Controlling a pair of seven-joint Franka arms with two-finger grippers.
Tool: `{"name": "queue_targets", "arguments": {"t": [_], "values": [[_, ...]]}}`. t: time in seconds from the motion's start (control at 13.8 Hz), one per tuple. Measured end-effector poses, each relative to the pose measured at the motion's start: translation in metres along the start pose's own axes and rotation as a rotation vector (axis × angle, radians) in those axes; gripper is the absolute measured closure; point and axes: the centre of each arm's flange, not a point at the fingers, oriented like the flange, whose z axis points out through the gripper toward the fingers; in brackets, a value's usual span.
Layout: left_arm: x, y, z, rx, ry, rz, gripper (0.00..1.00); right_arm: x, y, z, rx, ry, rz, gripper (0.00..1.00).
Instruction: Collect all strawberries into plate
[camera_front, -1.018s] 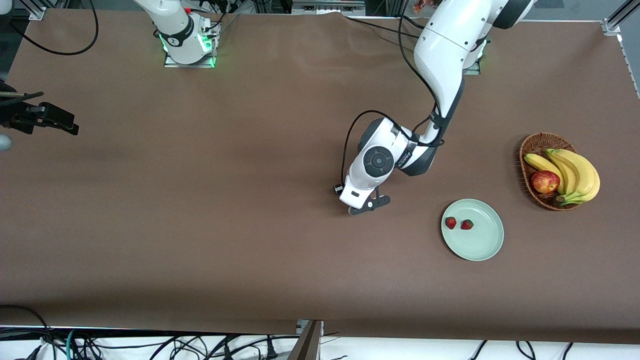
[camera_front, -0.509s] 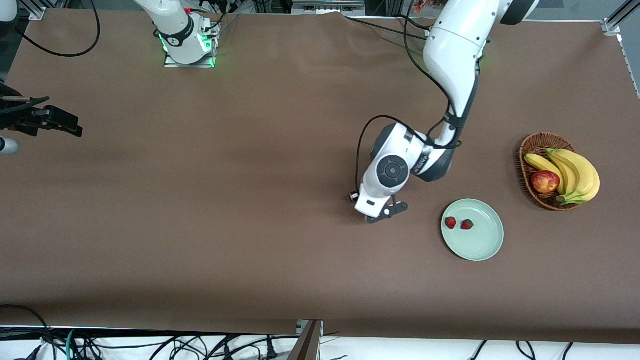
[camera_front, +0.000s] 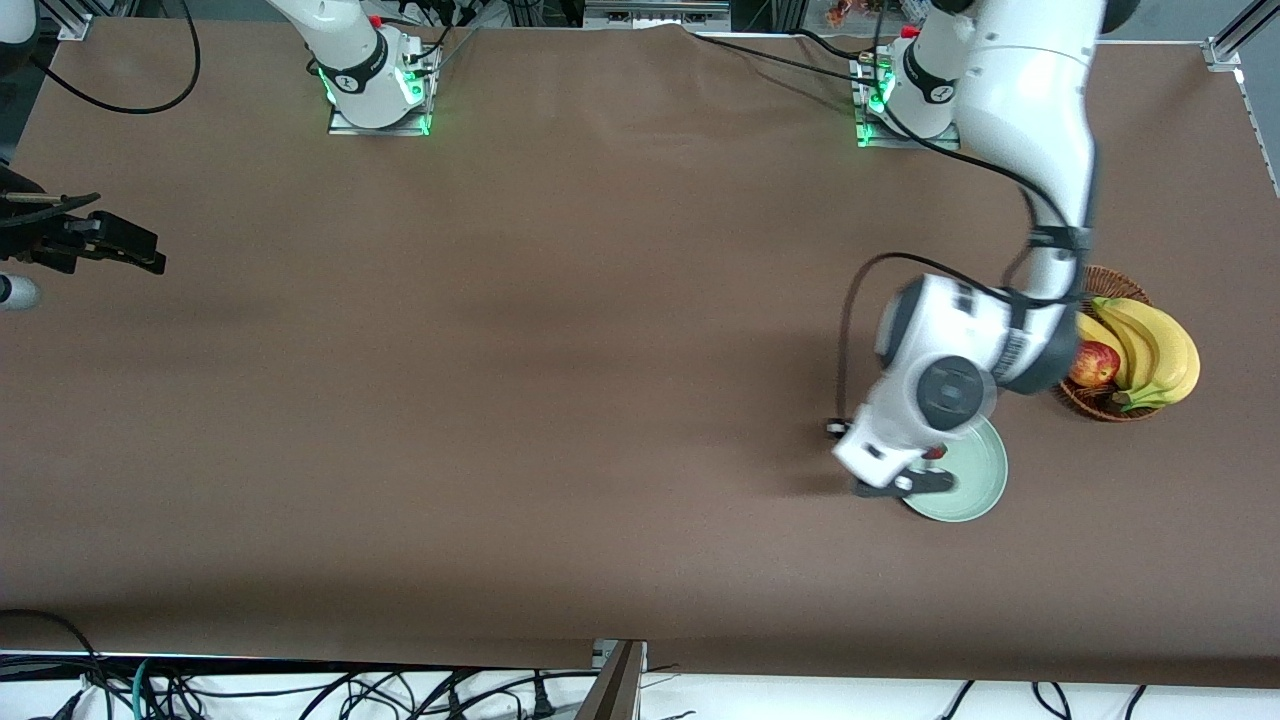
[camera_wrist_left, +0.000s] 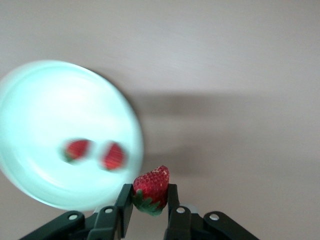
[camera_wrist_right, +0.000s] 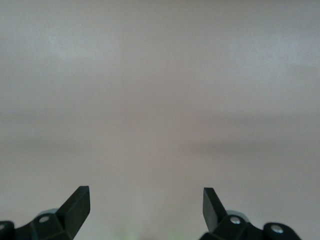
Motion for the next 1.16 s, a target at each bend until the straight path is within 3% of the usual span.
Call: {"name": "queue_targets", "arguments": {"t": [0.22, 0.65, 0.8, 0.95, 1.16], "values": [[0.012, -0.073, 0.006, -0.014, -0.011, 0.062, 0.68, 0.0, 0.0, 0.0, 0.0, 0.001, -0.001, 0.0], [0.023, -0.107, 0.036, -0.018, 0.011, 0.153, 0.68, 0.001, -0.002, 0.002, 0.0, -0.002, -0.005, 0.0], [0.024, -0.111, 0.038, -0.053, 0.016, 0.144, 0.53, 0.001, -0.002, 0.002, 0.0, -0.002, -0.005, 0.0], [0.025, -0.12, 0.039, -0.103, 0.022, 0.141, 0.32, 0.001, -0.002, 0.002, 0.0, -0.002, -0.006, 0.0], [0.027, -0.121, 0.032, -0.12, 0.038, 0.147, 0.01, 0.001, -0.002, 0.002, 0.0, -0.002, -0.006, 0.0]]}}
